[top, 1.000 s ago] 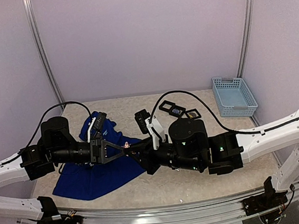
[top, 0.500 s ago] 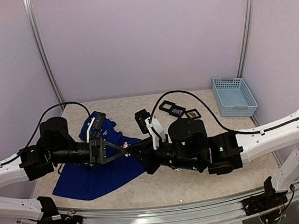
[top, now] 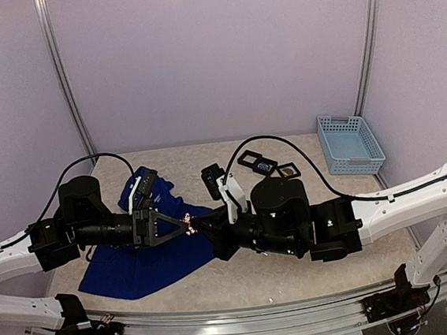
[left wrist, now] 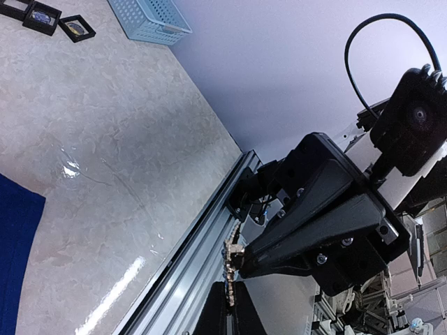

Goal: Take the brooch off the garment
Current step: Close the brooch securely.

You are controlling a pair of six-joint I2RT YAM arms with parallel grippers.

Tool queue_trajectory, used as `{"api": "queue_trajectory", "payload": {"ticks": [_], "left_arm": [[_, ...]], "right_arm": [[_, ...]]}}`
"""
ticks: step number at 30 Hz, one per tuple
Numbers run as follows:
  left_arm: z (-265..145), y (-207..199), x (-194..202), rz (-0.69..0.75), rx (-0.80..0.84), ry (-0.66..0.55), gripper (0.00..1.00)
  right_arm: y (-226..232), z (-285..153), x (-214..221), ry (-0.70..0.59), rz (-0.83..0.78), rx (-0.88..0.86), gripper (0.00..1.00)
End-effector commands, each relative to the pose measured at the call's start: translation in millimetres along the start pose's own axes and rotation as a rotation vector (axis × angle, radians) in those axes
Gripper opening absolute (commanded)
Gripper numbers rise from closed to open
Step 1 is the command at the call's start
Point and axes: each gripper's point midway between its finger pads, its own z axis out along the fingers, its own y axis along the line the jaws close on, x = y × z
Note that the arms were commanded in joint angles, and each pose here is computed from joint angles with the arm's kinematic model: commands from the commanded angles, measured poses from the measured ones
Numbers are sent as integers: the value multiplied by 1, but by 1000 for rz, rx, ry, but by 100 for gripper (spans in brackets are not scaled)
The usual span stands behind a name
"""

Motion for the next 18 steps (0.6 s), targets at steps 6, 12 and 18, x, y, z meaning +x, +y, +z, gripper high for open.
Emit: {"api": "queue_trajectory", "payload": {"ticks": [6, 12, 18], "left_arm": [[-2, -14, -7, 55, 53, -33, 0], [-1, -15, -8, 64, 56, -31, 0], [-3, -17, -10, 77, 57, -39, 0]], "right_arm": [[2, 11, 16, 65, -21, 0, 0], [-1, 16, 18, 78, -29, 23, 0], [-6, 21, 22, 101, -36, 57, 0]]}}
